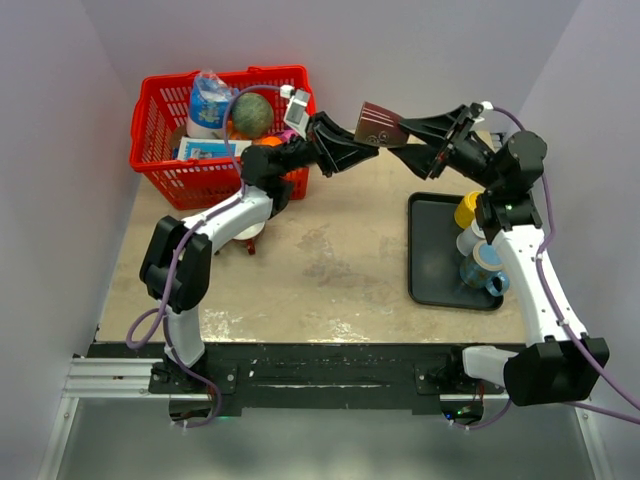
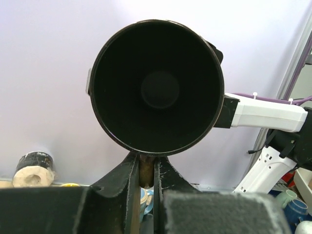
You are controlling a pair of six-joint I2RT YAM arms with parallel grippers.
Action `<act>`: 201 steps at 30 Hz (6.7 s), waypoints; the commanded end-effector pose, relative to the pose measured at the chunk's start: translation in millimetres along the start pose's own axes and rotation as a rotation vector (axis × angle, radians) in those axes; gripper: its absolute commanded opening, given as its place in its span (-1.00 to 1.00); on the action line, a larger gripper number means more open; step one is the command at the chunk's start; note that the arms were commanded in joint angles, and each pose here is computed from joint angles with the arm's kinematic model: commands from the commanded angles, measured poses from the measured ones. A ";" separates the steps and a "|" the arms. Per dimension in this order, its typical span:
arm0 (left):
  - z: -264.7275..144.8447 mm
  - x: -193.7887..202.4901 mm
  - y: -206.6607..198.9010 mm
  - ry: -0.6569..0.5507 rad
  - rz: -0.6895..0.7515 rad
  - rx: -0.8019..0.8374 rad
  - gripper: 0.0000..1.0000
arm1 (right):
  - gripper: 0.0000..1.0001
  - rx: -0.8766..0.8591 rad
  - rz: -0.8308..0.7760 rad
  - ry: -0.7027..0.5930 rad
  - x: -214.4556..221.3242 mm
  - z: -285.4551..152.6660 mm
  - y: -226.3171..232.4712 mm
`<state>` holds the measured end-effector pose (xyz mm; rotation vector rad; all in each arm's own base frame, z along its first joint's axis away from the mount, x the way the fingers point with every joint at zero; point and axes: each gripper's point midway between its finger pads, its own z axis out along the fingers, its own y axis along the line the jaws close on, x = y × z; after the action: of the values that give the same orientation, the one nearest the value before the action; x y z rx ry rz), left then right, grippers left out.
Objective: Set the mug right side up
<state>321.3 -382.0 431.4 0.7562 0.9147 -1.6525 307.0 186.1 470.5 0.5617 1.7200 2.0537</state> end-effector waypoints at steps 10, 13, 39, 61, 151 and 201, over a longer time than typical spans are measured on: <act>2.6 -29.7 -5.5 -0.091 0.027 -0.095 -1.00 | -0.97 0.067 0.000 0.022 4.7 -4.3 -36.2; 1.8 -29.7 -7.0 -0.093 0.032 -0.092 -1.00 | -0.96 0.073 0.001 0.024 4.4 -4.0 -37.2; -37.4 0.8 30.0 0.126 0.104 -0.464 -1.00 | 0.98 0.175 -0.167 -0.062 -10.2 -6.1 -52.8; -252.4 134.6 72.5 0.542 -0.092 -1.474 -1.00 | 0.96 0.670 -0.382 -0.255 -89.8 -41.8 -151.4; -262.2 104.2 63.7 0.523 0.002 -1.551 0.99 | 0.98 1.621 -0.256 -0.754 -138.3 -325.3 -282.5; -261.5 113.4 62.2 0.551 -0.028 -1.527 0.99 | 0.95 1.290 -0.367 -0.301 -68.7 -229.1 -326.4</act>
<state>359.2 -217.4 178.8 0.0746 2.1645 -0.3117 260.8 11.4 119.8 0.7621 2.4603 0.4843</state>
